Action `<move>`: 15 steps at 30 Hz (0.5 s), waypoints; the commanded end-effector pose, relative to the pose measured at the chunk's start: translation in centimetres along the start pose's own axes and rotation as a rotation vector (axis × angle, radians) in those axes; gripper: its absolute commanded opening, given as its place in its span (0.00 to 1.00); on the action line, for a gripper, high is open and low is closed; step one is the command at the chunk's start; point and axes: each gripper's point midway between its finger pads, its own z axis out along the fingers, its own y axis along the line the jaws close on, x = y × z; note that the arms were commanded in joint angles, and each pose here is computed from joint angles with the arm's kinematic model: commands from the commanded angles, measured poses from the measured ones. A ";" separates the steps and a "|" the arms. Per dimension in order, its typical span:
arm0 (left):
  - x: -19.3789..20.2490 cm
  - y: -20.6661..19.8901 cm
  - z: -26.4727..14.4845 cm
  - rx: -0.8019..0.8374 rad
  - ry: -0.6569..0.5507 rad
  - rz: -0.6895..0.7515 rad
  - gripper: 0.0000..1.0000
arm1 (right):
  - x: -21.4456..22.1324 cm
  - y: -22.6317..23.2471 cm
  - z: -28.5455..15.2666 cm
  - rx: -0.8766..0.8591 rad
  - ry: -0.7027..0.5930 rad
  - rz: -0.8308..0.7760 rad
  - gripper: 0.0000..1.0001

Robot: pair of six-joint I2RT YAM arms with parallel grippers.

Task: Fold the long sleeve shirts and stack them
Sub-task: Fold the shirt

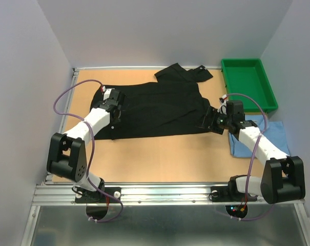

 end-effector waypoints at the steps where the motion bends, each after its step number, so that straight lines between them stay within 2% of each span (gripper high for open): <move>1: -2.1 1.2 0.0 -0.078 -0.018 0.022 0.00 | -1.8 1.8 -0.1 -0.053 -0.042 -0.056 0.90; 6: -4.7 0.2 0.5 -0.080 -0.055 0.026 0.00 | -1.6 1.7 0.0 -0.057 -0.032 -0.053 0.90; 15: -4.9 0.6 3.0 -0.215 -0.002 0.082 0.00 | -1.5 1.8 -0.3 -0.058 -0.040 -0.053 0.90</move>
